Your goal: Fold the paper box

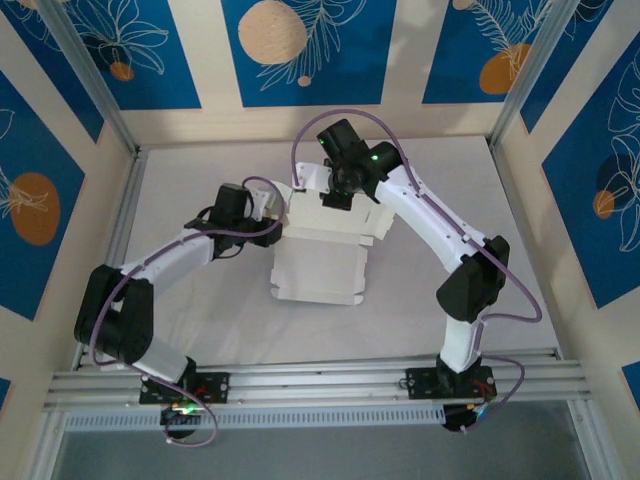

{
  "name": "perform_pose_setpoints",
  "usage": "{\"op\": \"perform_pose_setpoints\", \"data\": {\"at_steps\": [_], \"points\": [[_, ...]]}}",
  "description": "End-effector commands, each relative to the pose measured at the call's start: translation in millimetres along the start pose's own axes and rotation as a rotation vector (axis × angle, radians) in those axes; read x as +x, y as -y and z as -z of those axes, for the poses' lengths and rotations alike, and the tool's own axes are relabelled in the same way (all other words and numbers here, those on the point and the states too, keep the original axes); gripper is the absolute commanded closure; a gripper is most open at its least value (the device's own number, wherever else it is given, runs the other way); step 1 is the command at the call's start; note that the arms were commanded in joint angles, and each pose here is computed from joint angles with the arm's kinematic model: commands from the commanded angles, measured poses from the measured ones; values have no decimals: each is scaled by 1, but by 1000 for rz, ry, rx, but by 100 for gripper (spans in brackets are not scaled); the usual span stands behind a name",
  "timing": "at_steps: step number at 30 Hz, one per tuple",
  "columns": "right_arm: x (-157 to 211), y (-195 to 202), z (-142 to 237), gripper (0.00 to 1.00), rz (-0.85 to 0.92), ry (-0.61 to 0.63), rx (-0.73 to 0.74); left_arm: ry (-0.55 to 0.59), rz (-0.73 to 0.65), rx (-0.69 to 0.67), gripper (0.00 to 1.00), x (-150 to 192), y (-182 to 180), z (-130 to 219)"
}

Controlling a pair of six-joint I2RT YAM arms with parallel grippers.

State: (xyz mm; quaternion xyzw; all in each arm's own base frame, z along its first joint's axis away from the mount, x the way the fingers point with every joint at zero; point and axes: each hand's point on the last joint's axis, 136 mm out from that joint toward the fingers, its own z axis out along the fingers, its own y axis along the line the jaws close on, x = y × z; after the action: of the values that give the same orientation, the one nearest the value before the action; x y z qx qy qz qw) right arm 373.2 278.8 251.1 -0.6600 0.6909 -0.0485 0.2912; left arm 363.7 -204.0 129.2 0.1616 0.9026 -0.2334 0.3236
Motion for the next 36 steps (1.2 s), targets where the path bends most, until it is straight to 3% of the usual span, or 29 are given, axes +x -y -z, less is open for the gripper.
{"op": "perform_pose_setpoints", "data": {"at_steps": [1, 6, 12, 25, 36], "points": [[-10, 8, 13, 100, -33, 60, 26, -16, 26, 38, 78, 7, 3, 1], [-10, 12, 9, 100, -54, 55, 29, -13, 36, 67, 93, 6, 9, 3], [-16, 9, 2, 100, -70, 47, 17, 5, 39, 65, 98, -1, 11, 7], [-42, -10, 4, 100, -75, 87, -39, 25, 116, 117, 94, -3, 16, -11], [-51, -17, 6, 100, -81, 112, -64, 26, 164, 144, 79, 3, 16, -25]]}}
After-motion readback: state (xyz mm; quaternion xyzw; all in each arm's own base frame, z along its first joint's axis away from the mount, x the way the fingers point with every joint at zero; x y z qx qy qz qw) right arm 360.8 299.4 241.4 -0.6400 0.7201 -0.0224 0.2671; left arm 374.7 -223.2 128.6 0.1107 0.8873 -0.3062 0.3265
